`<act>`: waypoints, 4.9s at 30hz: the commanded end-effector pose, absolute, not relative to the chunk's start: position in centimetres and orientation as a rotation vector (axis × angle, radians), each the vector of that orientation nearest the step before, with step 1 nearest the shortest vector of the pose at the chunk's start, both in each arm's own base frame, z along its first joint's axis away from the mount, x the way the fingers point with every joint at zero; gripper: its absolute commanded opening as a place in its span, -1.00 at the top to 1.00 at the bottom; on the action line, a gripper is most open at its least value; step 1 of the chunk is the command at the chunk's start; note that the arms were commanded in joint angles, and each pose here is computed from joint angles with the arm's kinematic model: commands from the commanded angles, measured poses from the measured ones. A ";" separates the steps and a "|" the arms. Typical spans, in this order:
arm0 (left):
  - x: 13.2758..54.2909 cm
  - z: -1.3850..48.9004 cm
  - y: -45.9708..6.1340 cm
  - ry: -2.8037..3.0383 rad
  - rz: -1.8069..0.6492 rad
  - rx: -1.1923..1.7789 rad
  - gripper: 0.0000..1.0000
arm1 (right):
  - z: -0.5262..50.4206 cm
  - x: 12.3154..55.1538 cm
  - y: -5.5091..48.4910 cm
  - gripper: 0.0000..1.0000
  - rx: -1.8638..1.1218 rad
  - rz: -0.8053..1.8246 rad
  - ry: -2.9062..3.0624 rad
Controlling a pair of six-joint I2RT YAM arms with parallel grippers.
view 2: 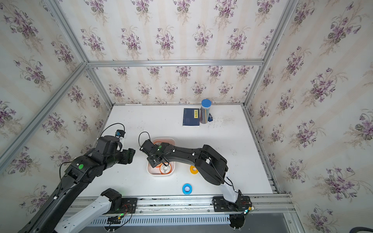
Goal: Put the sealing tape into the storage box
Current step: Place the sealing tape in the storage box, then pick up the sealing tape at the center of the board, then place the sealing tape in the storage box.
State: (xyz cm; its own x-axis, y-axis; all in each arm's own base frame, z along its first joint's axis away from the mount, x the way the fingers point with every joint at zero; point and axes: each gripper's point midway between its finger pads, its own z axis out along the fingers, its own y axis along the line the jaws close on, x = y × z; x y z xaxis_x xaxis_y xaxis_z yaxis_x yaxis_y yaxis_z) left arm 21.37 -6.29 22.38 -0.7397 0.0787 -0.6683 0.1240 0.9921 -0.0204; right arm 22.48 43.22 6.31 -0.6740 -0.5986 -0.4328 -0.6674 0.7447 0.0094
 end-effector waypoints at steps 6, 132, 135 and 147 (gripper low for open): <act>21.6 22.6 -6.5 2.392 -0.095 0.141 -0.54 | 7.6 22.1 43.4 -0.31 -0.971 0.283 2.523; 20.1 10.1 -26.1 2.770 -0.146 1.091 -0.03 | 7.2 27.8 10.8 -0.39 0.288 0.300 2.355; 20.0 9.1 -25.9 2.784 -0.152 1.080 -0.03 | 7.1 27.8 10.7 -0.39 0.288 0.299 2.358; 20.5 5.9 -26.0 2.852 -0.140 1.060 -0.03 | 7.2 27.8 10.8 -0.39 0.288 0.300 2.358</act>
State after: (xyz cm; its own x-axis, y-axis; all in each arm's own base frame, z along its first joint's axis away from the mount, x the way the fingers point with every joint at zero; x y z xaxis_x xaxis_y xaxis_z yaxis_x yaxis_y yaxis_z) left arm 20.21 -25.70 6.28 -0.7458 0.6555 -0.1189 0.6637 0.7464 -0.0481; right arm 27.52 10.55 6.79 -0.7166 0.2877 -0.6354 0.1270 0.9496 0.2866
